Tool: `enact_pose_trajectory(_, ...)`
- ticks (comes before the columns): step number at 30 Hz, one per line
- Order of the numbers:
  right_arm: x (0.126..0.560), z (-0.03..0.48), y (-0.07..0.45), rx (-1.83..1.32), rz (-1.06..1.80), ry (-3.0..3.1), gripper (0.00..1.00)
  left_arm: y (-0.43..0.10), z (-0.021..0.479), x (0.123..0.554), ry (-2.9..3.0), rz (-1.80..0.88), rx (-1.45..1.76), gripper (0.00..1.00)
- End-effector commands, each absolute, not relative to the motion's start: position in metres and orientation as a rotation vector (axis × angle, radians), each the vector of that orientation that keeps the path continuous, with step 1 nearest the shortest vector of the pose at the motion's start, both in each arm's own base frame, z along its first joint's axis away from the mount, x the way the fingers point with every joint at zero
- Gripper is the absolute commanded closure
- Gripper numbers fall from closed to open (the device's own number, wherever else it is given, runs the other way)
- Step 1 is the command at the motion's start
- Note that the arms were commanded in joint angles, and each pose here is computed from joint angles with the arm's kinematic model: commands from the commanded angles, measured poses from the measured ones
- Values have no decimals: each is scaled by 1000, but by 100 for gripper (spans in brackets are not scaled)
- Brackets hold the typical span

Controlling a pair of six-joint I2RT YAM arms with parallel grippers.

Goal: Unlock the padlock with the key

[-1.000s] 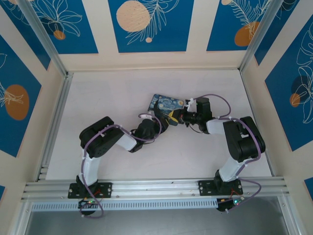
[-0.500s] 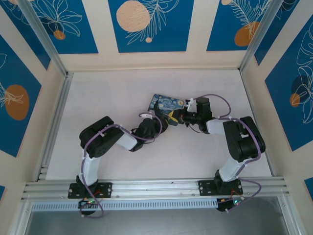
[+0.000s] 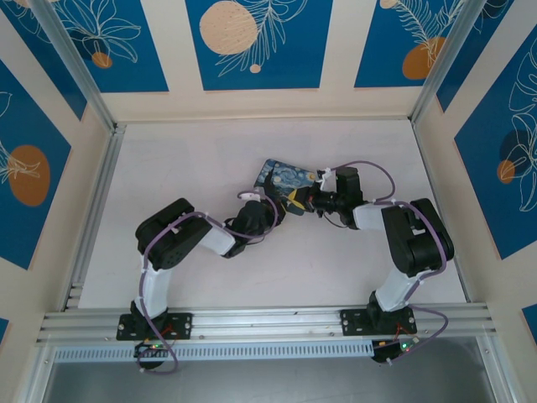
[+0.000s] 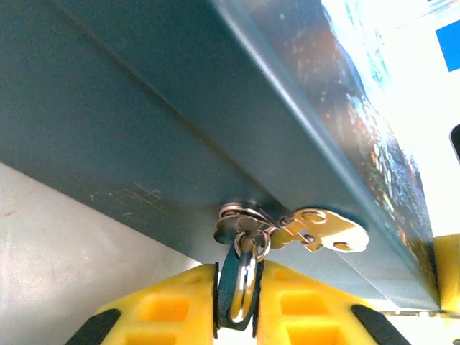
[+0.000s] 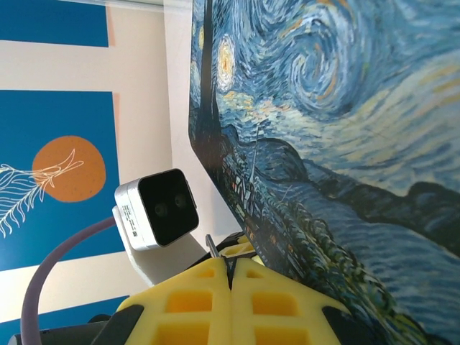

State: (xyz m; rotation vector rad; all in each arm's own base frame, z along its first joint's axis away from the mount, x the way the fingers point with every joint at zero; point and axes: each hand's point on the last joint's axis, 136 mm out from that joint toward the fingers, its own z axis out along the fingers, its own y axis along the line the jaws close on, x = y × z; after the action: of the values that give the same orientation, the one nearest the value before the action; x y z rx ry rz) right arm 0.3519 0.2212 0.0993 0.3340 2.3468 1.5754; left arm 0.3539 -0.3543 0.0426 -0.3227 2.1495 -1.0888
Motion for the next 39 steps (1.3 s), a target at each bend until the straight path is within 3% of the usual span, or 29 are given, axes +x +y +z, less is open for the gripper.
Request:
enact_pose_trajectory(1, 344, 67, 214, 465, 1521, 2459, 100, -320, 6, 363, 2227, -894, -403, 88)
enact_pose_trajectory(6, 349, 78, 214, 454, 1538, 2432, 100, -323, 9, 361, 2245, -929, -419, 100)
enact_pose_trajectory(18, 327, 132, 203, 386, 1557, 2330, 100, -330, 33, 343, 2438, -1140, -456, 100)
enact_pose_trajectory(28, 280, 117, 194, 418, 1587, 2316, 100, -346, 58, 330, 2514, -1385, -422, 100)
enact_pose_trajectory(39, 265, 110, 191, 454, 1593, 2281, 100, -358, 90, 328, 2480, -1552, -453, 100)
